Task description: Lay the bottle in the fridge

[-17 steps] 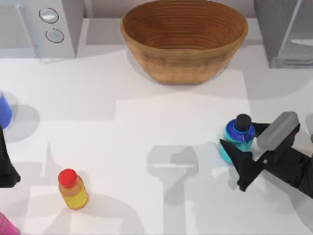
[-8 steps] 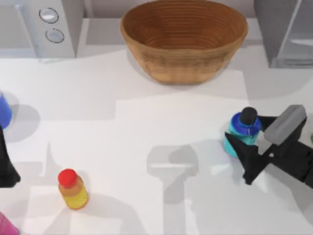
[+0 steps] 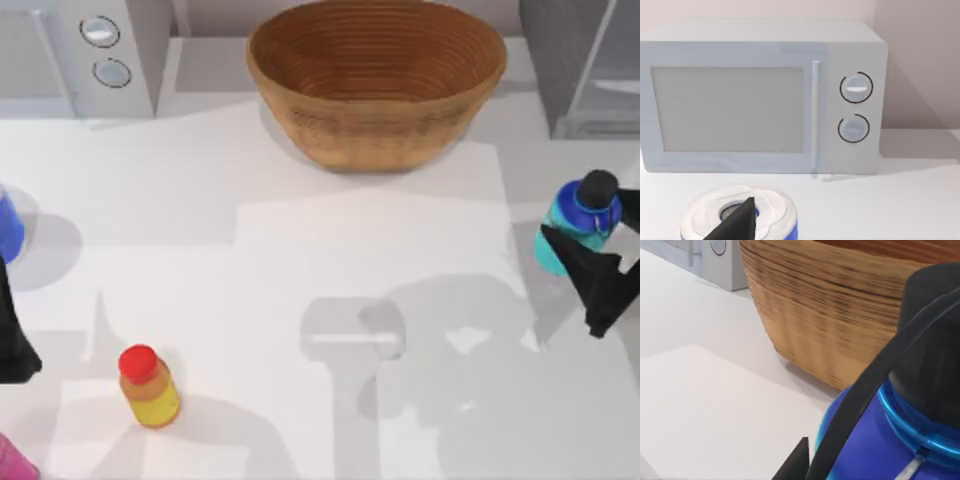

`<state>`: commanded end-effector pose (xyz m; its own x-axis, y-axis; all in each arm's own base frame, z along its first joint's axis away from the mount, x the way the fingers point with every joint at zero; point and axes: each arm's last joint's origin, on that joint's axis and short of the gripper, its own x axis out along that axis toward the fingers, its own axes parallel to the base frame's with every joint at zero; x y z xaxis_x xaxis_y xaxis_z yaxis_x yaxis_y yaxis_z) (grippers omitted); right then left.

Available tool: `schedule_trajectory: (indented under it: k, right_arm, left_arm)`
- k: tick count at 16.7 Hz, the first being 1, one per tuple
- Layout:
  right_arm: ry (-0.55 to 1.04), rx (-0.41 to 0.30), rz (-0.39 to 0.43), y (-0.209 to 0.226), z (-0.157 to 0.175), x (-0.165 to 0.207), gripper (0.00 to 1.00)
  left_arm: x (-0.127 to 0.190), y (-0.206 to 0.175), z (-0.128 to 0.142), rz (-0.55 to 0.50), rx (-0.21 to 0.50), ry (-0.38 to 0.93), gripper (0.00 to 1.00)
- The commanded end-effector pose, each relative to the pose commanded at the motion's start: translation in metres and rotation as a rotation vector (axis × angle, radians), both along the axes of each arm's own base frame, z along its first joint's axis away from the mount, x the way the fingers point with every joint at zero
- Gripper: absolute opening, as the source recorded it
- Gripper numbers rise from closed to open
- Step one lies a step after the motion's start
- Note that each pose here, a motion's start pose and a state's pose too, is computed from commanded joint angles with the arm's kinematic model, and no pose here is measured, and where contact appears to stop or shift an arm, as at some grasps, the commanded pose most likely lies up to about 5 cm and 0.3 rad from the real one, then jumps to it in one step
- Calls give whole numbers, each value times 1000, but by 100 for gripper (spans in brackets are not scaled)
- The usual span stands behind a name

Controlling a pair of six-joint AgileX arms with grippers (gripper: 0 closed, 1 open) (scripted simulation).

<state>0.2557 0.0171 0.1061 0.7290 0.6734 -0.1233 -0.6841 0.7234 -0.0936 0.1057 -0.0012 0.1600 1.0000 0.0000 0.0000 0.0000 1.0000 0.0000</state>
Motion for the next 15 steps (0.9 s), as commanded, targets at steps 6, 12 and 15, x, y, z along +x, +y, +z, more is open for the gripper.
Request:
schedule_trajectory:
  k: [6,12,15]
  right_arm:
    - [112,13,12,-28,-5,-15,1]
    - [119,16,15,-27,-6,-15,1]
    - [101,12,2,-24,3,-16,1]
  left_arm:
    - [0,0,0,0,0,0,100]
    - [0,0,0,0,0,0,100]
    - [0,0,0,0,0,0,100]
